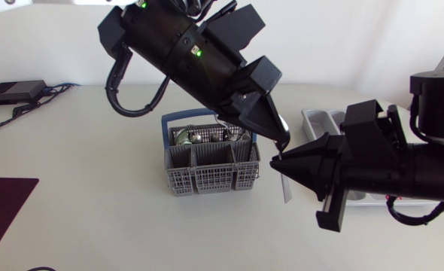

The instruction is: Sort the cutlery from the basket into the organizer compartments.

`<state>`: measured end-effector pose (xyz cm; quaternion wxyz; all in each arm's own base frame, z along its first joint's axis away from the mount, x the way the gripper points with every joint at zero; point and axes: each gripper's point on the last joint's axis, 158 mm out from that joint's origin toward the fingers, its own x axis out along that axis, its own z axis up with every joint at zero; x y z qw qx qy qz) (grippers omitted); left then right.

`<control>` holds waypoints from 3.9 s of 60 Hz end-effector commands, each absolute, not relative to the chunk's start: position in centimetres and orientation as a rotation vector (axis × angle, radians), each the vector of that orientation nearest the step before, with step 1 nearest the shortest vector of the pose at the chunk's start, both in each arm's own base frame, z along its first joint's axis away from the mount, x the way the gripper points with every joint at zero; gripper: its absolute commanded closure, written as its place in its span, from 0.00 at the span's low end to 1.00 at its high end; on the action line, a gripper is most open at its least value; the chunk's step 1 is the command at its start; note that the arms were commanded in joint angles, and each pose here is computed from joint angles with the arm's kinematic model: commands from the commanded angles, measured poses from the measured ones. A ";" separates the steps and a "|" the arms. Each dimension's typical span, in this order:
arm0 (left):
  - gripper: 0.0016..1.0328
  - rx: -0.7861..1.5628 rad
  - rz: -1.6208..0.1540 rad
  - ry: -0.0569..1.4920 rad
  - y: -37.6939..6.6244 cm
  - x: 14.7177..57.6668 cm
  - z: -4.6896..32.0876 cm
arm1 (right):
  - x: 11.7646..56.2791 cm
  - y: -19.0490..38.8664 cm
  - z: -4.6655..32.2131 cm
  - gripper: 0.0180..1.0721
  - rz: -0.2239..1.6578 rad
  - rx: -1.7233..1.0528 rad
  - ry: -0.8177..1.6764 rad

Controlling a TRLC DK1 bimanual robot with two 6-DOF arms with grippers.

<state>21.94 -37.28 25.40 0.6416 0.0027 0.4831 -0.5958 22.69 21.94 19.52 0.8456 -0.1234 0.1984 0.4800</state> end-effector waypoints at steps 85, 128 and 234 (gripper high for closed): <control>0.06 0.252 -0.595 0.707 -26.2 35.2 24.1 | 39.9 -5.8 13.8 0.95 -0.048 -0.283 0.652; 0.06 0.273 -0.463 0.675 -20.8 36.4 22.7 | 49.4 -17.5 8.1 0.94 -0.347 -0.276 0.742; 0.05 0.318 -0.277 0.781 -11.7 33.0 15.7 | 43.1 -3.1 14.3 0.39 0.009 -0.229 0.644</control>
